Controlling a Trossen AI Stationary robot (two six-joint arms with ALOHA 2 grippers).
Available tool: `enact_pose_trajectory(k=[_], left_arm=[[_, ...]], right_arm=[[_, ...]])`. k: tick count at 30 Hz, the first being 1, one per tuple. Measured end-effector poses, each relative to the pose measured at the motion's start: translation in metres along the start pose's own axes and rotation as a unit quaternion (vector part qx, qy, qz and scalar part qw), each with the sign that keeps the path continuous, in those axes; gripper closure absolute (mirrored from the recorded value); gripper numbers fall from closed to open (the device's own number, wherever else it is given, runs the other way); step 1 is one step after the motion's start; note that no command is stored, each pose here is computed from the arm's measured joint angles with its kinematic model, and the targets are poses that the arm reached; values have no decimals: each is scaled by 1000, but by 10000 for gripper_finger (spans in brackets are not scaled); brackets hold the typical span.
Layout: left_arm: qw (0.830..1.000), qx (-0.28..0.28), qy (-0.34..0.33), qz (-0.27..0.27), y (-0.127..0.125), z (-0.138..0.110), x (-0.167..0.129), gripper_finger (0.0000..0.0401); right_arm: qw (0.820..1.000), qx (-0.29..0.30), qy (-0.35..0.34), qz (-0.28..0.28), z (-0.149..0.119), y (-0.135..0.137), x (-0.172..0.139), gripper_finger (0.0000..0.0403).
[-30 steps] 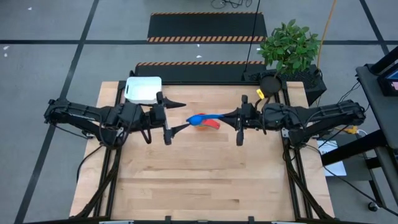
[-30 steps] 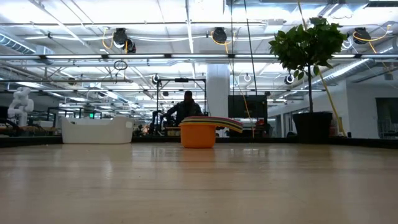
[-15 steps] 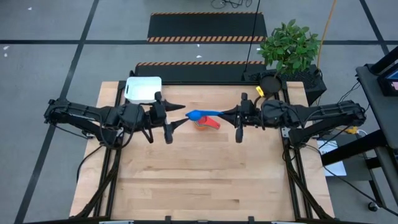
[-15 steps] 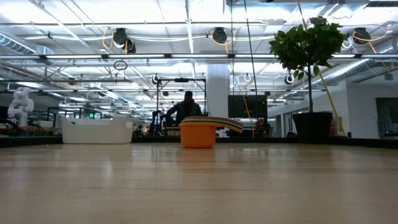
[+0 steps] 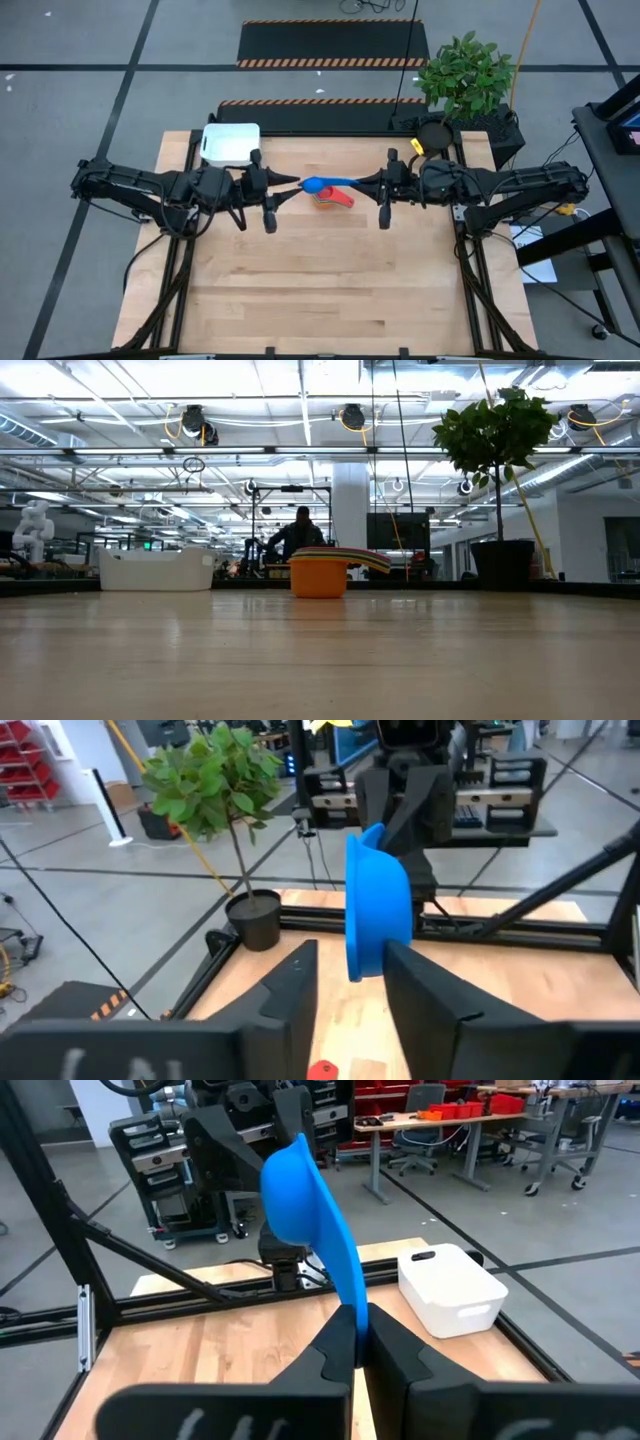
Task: Nest measuring cups in basket
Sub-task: Stack the blue measuring cup into the red measuring cup
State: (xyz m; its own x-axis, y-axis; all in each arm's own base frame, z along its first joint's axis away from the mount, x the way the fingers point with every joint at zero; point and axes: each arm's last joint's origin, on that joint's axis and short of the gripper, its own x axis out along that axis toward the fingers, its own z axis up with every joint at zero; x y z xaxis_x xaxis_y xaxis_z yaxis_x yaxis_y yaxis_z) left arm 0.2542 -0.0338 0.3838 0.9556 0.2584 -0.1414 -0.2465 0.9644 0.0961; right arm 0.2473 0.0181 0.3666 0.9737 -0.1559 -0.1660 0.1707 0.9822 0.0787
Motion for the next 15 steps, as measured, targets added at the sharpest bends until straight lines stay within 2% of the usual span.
enact_pose_trajectory(k=[10,15], left_arm=[[1000,-3,10,-22,-1,-2,0,389],[1000,-9,10,-23,-1,-2,0,388]], right_arm=[[1000,-5,1,0,0,0,0,403],[1000,-5,1,0,0,0,0,403]])
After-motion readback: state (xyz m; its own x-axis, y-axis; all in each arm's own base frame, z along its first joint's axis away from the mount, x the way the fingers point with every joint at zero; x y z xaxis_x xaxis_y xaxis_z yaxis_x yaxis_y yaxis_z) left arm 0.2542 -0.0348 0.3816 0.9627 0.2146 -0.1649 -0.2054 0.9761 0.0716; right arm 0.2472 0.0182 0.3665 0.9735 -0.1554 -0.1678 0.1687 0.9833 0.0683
